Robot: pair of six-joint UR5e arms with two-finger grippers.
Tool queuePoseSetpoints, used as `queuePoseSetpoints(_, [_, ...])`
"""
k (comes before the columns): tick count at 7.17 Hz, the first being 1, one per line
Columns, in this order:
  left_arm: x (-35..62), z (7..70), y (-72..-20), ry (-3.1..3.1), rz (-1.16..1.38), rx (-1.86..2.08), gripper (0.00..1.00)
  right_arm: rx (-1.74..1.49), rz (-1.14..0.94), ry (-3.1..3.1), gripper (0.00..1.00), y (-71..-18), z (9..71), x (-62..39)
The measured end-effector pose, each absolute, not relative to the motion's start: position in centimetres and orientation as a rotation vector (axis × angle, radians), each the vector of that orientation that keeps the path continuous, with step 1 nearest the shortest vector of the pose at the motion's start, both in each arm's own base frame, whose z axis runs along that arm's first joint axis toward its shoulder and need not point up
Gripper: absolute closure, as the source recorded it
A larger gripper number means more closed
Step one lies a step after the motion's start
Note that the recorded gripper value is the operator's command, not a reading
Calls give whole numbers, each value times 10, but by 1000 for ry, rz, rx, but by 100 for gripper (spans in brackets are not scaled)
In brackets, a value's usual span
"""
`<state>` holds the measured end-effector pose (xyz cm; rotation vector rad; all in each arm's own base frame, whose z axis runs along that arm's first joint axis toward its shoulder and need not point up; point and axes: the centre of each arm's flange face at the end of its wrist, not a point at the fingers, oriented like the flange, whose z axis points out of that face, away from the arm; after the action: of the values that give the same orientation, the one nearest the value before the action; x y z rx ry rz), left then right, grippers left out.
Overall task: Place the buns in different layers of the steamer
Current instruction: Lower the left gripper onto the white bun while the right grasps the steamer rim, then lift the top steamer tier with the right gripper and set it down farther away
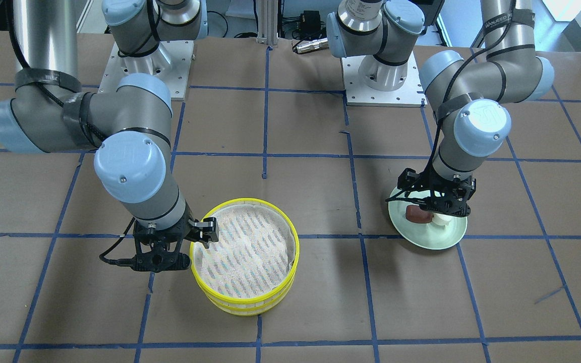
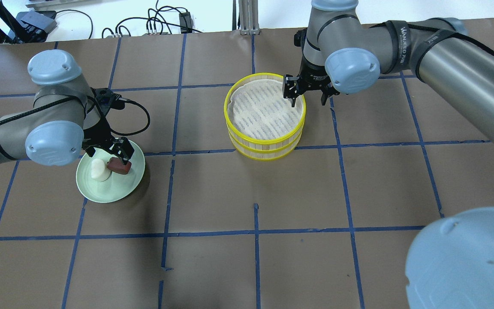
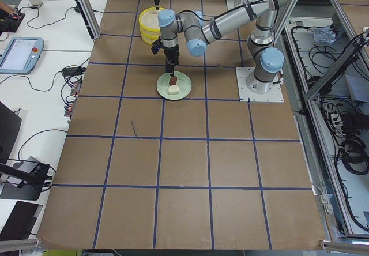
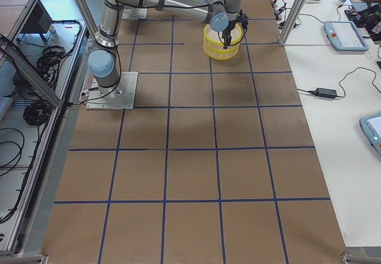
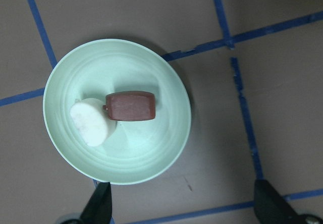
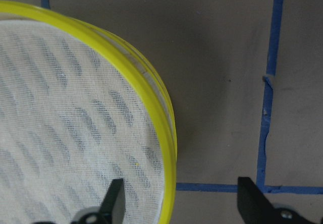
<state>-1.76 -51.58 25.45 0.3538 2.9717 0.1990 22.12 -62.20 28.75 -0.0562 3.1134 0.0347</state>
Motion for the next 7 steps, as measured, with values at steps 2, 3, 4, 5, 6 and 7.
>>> queuePoseSetpoints(2, [6, 242, -513, 2920, 255, 313, 0, -38, 60, 3115, 87, -618, 277, 221])
queuePoseSetpoints(3, [21, 237, -511, 2908, 284, 289, 1, -35, 63, 3114, 91, -617, 277, 221])
queuePoseSetpoints(4, [33, 231, -509, 2906, 309, 281, 7, -30, 69, 3114, 92, -616, 277, 222])
queuePoseSetpoints(5, [40, 225, -511, 2909, 321, 279, 16, -25, 76, 3114, 92, -614, 277, 222])
queuePoseSetpoints(6, [43, 217, -513, 2910, 325, 278, 27, -24, 74, 3116, 92, -612, 285, 221])
queuePoseSetpoints(7, [44, 210, -516, 2908, 324, 278, 29, -25, 65, 3116, 92, -606, 304, 217])
